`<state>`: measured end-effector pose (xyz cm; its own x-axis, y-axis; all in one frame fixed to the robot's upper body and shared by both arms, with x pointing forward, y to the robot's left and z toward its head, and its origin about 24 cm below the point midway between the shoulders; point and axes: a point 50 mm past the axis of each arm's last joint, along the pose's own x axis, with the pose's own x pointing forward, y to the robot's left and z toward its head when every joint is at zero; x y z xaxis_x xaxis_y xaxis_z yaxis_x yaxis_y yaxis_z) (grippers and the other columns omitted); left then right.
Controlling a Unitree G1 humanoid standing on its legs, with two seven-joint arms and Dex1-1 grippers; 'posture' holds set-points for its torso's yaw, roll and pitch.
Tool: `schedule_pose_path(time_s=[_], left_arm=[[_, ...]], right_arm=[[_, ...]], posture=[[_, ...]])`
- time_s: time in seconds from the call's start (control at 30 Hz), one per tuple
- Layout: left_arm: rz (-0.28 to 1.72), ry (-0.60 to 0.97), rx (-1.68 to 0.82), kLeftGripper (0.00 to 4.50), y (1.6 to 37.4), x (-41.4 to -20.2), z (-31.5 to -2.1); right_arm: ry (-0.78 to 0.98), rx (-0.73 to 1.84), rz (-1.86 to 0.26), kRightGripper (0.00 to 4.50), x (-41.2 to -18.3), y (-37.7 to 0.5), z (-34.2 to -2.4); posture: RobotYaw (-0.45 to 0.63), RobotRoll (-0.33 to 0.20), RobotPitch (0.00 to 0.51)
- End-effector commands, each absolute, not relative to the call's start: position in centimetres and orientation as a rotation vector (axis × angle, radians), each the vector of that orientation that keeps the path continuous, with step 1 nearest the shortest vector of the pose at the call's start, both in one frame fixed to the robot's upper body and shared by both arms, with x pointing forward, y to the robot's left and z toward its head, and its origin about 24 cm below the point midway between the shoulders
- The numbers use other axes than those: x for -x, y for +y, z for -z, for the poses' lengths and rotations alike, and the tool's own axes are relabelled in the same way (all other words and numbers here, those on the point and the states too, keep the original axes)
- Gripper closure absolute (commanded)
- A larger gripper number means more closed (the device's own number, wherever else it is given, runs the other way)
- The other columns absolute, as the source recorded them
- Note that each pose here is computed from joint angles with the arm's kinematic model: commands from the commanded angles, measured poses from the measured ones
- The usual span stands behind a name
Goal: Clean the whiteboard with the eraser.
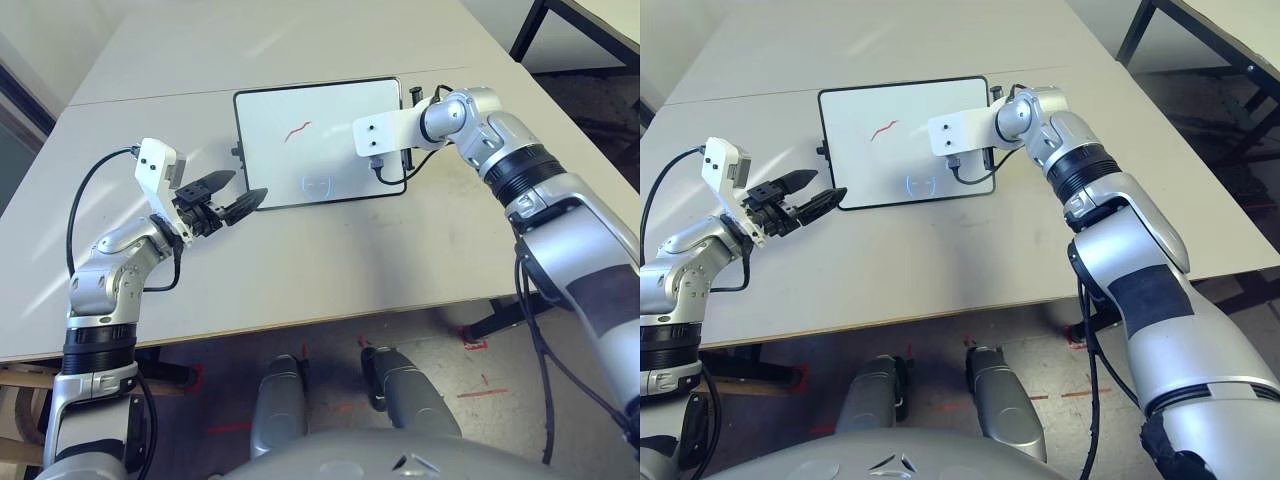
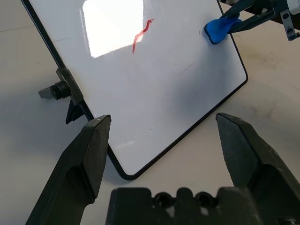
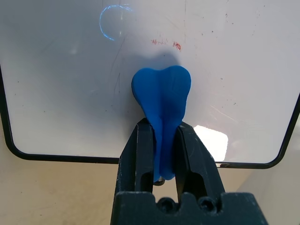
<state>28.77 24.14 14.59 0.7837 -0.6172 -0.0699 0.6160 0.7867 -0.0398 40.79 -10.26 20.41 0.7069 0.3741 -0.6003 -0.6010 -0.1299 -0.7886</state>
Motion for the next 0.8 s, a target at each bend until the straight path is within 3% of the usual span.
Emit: schedule_pose_path(time_s=[0.03,0.3,0.8], left_arm=[[0.661,0.088,0.001,0.0,24.5,-28.9,-14.7],[0.639,0.084,-0.014,0.0,25.4,-29.1,-15.0],[0.616,0.075,-0.036,0.0,26.2,-29.5,-15.4]], right_arm=[[0.256,1.448,-0.811,4.07,-41.0,-11.4,-20.5],[0.09,1.425,-0.869,4.07,-40.0,-7.9,-25.7],[0.0,1.438,-0.907,4.07,-39.5,-3.4,-26.1]], posture=[[-0.05,0.0,0.15],[-0.05,0.0,0.147],[-0.05,0.0,0.148]])
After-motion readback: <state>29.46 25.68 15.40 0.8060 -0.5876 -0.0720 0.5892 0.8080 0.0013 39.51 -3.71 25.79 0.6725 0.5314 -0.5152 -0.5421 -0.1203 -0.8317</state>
